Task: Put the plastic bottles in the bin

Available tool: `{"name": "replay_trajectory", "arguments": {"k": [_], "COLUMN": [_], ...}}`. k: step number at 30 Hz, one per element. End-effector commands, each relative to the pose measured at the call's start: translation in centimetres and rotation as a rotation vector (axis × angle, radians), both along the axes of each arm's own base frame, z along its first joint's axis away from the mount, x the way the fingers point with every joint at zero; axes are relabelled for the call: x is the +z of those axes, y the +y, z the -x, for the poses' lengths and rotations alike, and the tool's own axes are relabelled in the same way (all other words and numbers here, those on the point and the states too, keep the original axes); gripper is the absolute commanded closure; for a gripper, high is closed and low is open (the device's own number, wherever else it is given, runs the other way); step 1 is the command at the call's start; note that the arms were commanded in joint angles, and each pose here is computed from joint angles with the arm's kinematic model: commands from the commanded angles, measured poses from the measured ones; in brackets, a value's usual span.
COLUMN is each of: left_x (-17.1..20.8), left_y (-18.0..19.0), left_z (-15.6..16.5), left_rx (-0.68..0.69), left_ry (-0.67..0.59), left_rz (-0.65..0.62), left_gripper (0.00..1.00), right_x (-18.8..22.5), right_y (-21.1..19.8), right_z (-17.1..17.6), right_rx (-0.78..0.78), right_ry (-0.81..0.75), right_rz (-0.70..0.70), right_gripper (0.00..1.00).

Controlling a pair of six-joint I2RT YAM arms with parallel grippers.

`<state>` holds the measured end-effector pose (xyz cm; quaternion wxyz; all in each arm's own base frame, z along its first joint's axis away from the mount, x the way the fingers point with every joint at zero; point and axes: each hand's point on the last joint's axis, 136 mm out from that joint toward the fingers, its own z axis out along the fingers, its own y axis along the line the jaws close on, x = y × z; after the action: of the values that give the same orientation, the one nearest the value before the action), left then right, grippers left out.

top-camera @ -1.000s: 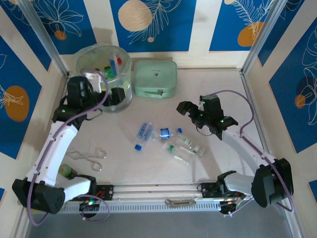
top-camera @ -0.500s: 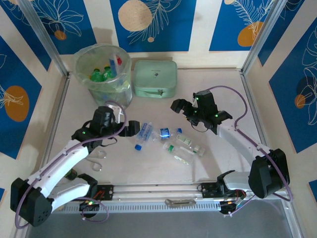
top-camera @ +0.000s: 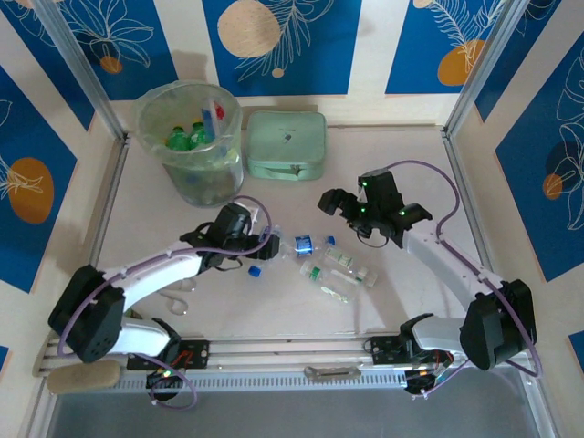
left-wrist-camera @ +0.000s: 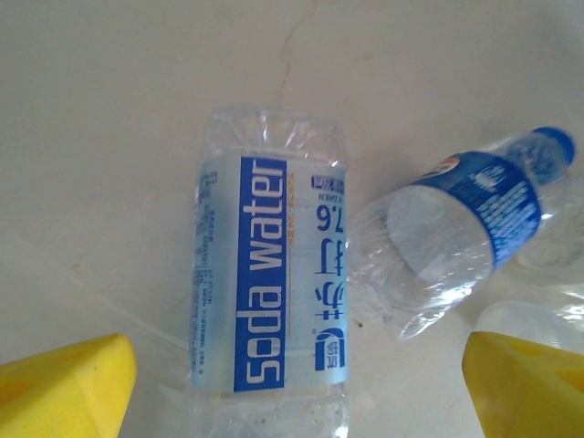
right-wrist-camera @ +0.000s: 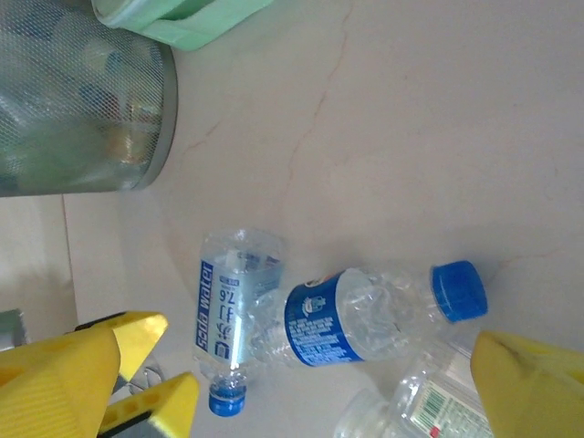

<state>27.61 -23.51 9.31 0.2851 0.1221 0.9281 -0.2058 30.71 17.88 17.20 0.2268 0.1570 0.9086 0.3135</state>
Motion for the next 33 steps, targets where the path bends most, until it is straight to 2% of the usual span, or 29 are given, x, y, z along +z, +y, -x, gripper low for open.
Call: {"name": "replay_trajectory", "arguments": {"k": [1,8,22,33], "left_x": [-0.4,-2.9,-5.2,-5.1], "left_y": [-0.7,-1.1,-1.1,-1.5], "left_z": [-0.9,-1.5,-3.7,-3.8], "left_rx": [-0.003,-0.008,-0.030,-0.031], "left_ry": [-0.032,0.005,-0.011,-0.008], "left_rz": [-0.033,-0.111,-0.260,-0.244], "left_gripper": [0.10,0.15,0.23,0.44], "right_x": [-0.6,-1.3,-1.6,-1.4], "right_y": [-1.0,-1.4,-1.4,-1.5], "right_z": [1.3,1.8,1.6,1.5], "right_rx": [0.007,0.006,-0.006,-0.013], "right_ry": [0.027,0.052,0.052,0.045], "right_rz": [0.040,0.039,0.025,0.012], "right_gripper": [0.01,0.01,0.01,0.01]}}
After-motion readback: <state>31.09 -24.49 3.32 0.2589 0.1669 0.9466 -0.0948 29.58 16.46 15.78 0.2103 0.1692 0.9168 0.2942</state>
